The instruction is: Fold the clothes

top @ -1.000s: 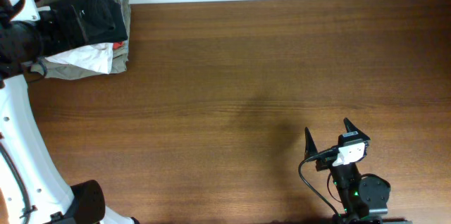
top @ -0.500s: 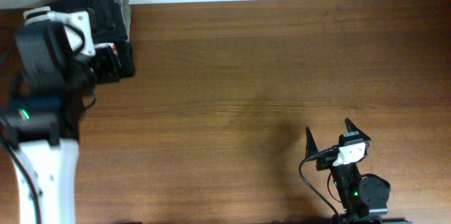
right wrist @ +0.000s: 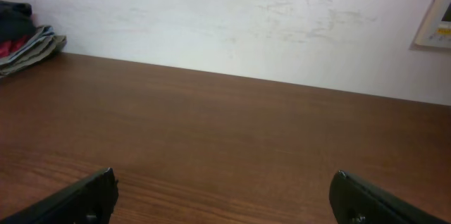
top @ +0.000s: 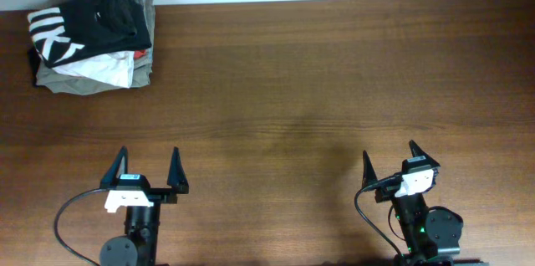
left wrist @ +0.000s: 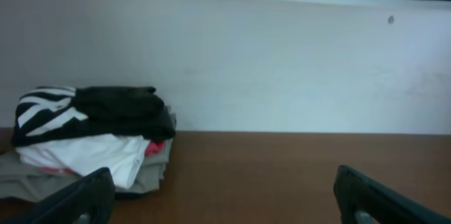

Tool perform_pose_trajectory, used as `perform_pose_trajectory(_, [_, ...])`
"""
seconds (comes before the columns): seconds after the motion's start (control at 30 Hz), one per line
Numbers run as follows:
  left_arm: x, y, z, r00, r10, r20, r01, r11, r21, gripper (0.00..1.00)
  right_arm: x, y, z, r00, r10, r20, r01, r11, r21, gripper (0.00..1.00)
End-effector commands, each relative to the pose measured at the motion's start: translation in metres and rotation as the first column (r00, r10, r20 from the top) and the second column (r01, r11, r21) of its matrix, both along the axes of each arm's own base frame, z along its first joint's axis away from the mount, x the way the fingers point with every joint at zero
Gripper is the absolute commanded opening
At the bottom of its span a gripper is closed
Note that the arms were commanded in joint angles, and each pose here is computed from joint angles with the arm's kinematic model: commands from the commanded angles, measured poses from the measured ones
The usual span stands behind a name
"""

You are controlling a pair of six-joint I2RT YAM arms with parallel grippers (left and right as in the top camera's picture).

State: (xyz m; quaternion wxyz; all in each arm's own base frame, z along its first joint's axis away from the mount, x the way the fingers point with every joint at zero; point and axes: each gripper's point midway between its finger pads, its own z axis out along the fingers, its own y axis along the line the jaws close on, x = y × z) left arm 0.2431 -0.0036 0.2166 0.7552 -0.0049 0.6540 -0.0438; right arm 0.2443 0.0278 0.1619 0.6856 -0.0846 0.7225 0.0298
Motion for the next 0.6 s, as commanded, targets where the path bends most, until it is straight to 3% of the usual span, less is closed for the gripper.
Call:
perform_pose_trajectory(0.0, [0.003, 0.006, -0.022, 0.997, 0.038, -0.069, -0.038, 0.999, 0.001, 0.99, 0.000, 0.001, -0.002, 1.000, 0.002, -0.004, -0.002, 1.000, 0.004, 0.99])
perform_pose_trajectory(0.07, [0.003, 0.011, -0.060, 0.973, 0.066, -0.220, -0.068, 0.998, -0.001, 0.99, 0.000, 0.001, -0.002, 1.000, 0.002, -0.004, -0.002, 1.000, 0.004, 0.98])
perform_pose_trajectory(0.57, [0.003, 0.012, -0.059, 0.974, 0.066, -0.217, -0.068, 0.998, -0.001, 0.99, 0.000, 0.001, -0.002, 1.000, 0.002, -0.004, -0.002, 1.000, 0.004, 0.99])
